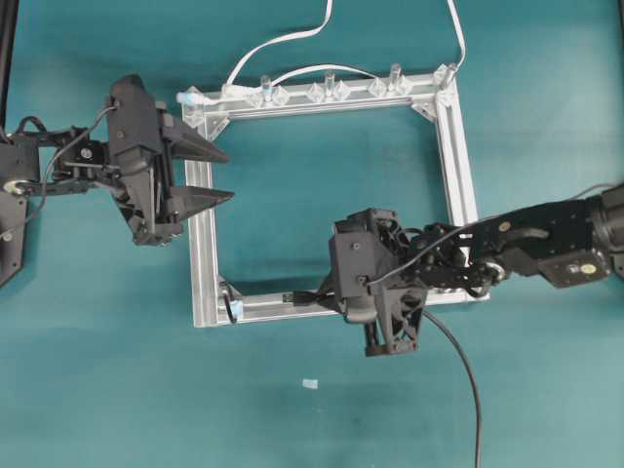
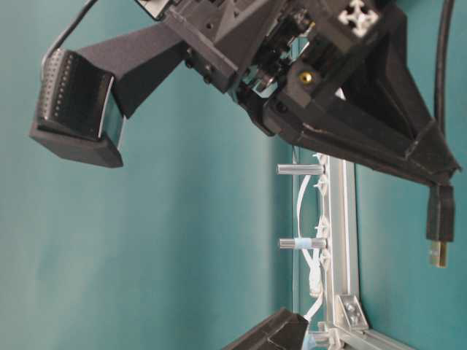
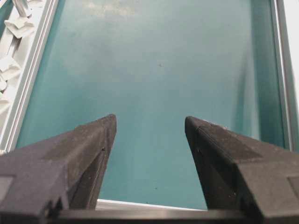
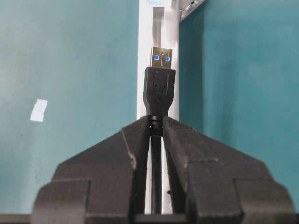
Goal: Insert the wire through the string loop located on the left side.
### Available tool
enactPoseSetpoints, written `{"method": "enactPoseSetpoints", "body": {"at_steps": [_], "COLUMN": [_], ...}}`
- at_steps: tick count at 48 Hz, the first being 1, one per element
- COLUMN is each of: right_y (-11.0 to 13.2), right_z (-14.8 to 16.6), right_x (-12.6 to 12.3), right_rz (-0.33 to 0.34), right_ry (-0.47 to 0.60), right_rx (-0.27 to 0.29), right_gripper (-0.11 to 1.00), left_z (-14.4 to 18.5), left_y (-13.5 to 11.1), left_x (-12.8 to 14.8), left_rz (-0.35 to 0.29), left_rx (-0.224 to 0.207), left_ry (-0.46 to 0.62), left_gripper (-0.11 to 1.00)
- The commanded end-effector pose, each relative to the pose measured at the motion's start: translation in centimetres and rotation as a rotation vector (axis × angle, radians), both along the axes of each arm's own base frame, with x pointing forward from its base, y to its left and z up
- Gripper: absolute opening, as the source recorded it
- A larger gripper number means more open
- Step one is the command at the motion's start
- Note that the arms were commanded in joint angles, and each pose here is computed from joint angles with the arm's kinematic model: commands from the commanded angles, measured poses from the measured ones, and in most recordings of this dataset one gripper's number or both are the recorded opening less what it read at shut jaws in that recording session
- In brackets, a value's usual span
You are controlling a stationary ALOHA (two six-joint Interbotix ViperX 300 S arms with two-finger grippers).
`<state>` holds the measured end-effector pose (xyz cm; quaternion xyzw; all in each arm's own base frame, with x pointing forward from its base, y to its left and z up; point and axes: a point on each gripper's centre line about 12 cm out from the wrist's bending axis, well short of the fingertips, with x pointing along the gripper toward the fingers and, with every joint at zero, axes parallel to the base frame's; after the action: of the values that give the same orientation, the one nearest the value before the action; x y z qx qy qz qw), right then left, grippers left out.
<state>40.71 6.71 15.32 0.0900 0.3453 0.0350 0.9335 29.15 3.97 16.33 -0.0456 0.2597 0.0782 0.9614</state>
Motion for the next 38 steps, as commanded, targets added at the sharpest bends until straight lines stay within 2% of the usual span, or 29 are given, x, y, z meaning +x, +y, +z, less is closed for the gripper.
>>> {"method": "enactPoseSetpoints", "body": {"at_steps": [1,12,27,38], "right_y": [0.0,0.0,0.3,0.3], "right_z": [1.1,1.1,0.8,0.5], "right_x": [0.4,0.8,2.7,4.1], "right_rz": [0.0,-0.002,-0.002,0.003], "right_ry": [-0.033,-0.037,-0.045,-0.052], "right_rx": [0.001,0.0,0.001,-0.009], "right_gripper": [0.15,0.15,0.15,0.15], "left_z": [0.9,1.5,2.8,3.4], "left_y": [0.0,-0.2,-1.0,-2.3], "left_x": [0.4,-0.4,-4.2,-7.0], "left_rz": [-0.006,-0.009,-0.024,-0.07], "left_rx": [0.01,0.012,0.005,-0.001], "left_ry": [-0.031,-0.042,-0.043,-0.036], "left_gripper": [0.66,0.66,0.66,0.66]}}
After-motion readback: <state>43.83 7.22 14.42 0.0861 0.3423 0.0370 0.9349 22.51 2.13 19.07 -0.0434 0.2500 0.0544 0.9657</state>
